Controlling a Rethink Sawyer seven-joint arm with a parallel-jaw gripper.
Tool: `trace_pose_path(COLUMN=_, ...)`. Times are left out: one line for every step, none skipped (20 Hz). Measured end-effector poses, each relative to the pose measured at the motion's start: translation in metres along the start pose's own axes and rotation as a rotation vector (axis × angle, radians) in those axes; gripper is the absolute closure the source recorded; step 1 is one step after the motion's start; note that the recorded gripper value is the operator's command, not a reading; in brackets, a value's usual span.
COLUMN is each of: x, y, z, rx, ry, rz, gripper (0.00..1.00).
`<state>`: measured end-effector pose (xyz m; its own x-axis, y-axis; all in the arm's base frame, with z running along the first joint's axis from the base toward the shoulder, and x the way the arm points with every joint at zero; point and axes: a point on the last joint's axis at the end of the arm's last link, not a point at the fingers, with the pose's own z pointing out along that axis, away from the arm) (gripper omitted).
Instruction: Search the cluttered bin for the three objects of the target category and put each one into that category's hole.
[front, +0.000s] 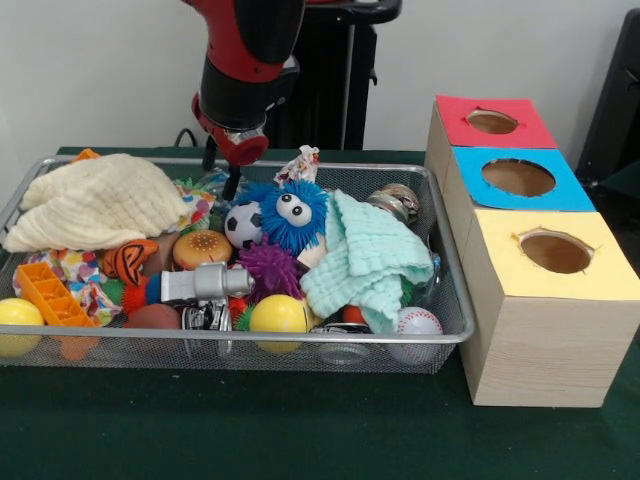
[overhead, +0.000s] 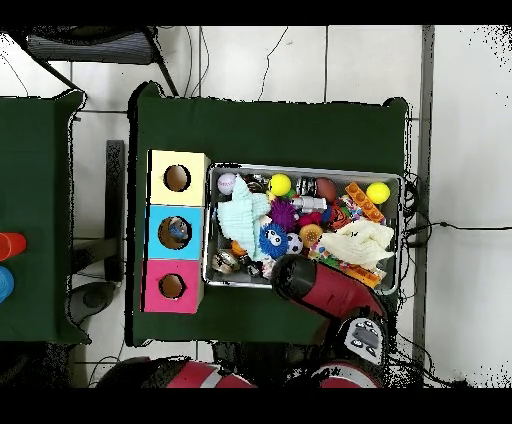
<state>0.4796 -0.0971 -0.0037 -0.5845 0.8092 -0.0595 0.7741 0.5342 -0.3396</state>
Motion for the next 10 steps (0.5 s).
trace_pose_path(x=0.0002, y=0.0008, z=-0.0009, rx=0.007, ry=0.005, rz=-0.005, gripper=0.0)
trace_pose_path(x=0.0003, y=0.0028, z=-0.0024, rx=0.013, ry=0.008, rz=-0.012, gripper=0.0)
trace_pose_path(x=0.0005, y=0.004, z=-0.0031, rx=0.015, ry=0.011, rz=-0.016, gripper=0.0)
trace_pose_path(x=0.0008, y=0.0052, z=-0.0038, rx=0.018, ry=0.013, rz=-0.02, gripper=0.0)
trace_pose_path(x=0.0018, y=0.0064, z=-0.0042, rx=0.024, ry=0.022, rz=-0.025, gripper=0.0)
trace_pose_path(x=0.0022, y=0.0064, z=-0.004, rx=0.028, ry=0.027, rz=-0.027, gripper=0.0)
trace_pose_path(x=0.0026, y=0.0061, z=-0.0034, rx=0.032, ry=0.033, rz=-0.028, gripper=0.0)
trace_pose_path(x=0.0012, y=0.0069, z=-0.0031, rx=0.036, ry=0.04, rz=-0.029, gripper=0.0)
trace_pose_path(x=0.0007, y=0.0071, z=-0.0029, rx=0.038, ry=0.043, rz=-0.028, gripper=0.0)
trace_pose_path(x=0.0002, y=0.007, z=-0.0027, rx=0.04, ry=0.047, rz=-0.028, gripper=0.0)
